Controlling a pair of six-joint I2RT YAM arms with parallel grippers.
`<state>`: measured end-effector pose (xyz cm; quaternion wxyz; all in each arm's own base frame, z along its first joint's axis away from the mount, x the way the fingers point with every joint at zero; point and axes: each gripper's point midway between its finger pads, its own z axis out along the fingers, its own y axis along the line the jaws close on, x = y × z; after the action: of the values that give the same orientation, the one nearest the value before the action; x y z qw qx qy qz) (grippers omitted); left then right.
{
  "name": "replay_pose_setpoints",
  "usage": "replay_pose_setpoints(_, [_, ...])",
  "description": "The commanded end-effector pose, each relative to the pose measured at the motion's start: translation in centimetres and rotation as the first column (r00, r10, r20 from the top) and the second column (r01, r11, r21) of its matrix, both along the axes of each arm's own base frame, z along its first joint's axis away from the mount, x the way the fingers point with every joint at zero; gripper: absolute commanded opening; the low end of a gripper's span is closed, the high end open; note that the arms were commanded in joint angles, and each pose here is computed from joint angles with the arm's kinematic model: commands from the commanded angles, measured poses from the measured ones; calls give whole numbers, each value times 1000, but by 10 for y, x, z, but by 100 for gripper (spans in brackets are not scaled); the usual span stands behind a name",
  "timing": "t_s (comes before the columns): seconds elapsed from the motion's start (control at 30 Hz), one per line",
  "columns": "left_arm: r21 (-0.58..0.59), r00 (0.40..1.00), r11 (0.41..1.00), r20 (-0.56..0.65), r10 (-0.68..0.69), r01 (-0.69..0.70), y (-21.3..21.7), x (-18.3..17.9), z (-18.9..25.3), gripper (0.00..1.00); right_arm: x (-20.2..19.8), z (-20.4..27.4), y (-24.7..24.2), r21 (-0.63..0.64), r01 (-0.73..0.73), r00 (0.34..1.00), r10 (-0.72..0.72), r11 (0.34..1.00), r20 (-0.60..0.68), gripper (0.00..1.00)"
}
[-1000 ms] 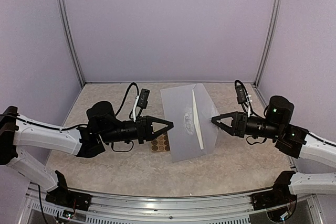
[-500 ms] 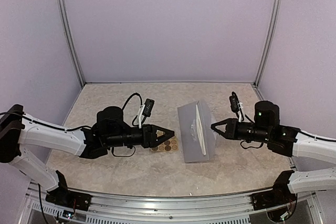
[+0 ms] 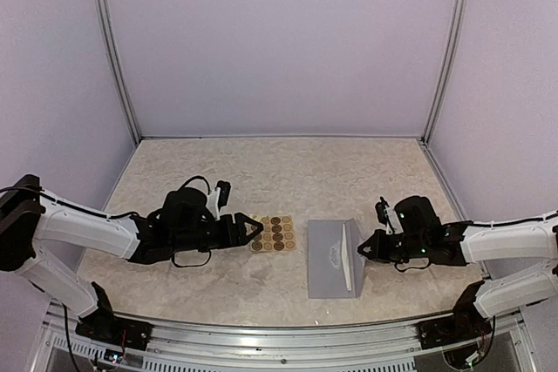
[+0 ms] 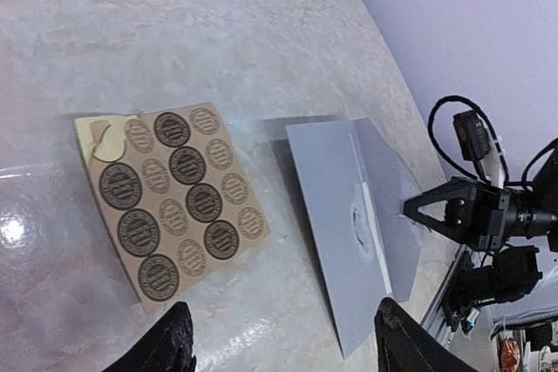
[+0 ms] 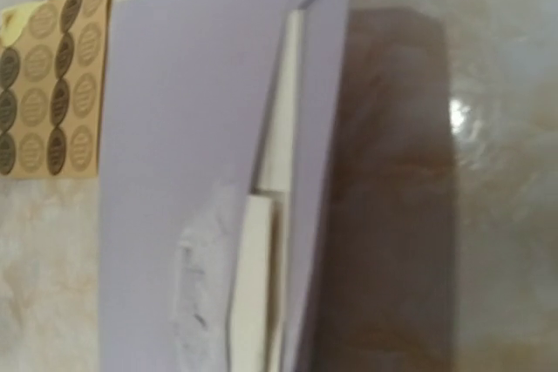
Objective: Place the letter into the envelope and seal it
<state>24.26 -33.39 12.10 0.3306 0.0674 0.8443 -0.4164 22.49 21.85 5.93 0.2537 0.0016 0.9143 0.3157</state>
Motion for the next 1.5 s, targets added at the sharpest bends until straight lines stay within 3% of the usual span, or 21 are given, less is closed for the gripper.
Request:
replay_pose_setpoints(0.0, [27,991,994,-83,107,-105,22,12,-20,68,13,4,-12,-42,79,997,-78,996,28,0])
replay_pose_setpoints(0.03, [30,989,993,-96,115,-112,23,14,-24,68,13,3,-14,-54,83,996,-82,995,23,3])
replay_pose_setpoints(0.13, [37,982,990,-130,138,-134,25,20,-34,68,14,6,-17,-61,95,995,-94,994,30,31])
replay_pose_setpoints(0.23, [45,974,987,-160,160,-154,29,26,-45,68,15,14,-19,-59,102,994,-99,993,51,53])
replay_pose_setpoints(0.37, [38,969,986,-183,164,-160,29,32,-53,67,17,28,-25,-61,122,989,-116,991,92,68])
replay_pose_setpoints(0.63, [25,964,988,-217,153,-151,20,43,-69,50,20,56,-31,-33,149,975,-141,988,170,74])
replay_pose_setpoints(0.87, [12,962,990,-233,142,-144,9,51,-77,41,21,64,-31,-23,148,973,-141,989,185,75])
replay_pose_setpoints(1.1, [-56,960,989,-256,116,-134,-2,57,-83,25,23,68,-30,-22,149,971,-142,989,193,75])
replay_pose_setpoints(1.27, [-94,963,986,-247,109,-136,-5,61,-83,1,24,76,-31,-19,152,968,-145,988,206,75])
replay_pose_setpoints(1.47, [-155,993,986,-107,42,-59,-8,57,-43,0,24,96,-25,15,111,959,-111,994,260,75])
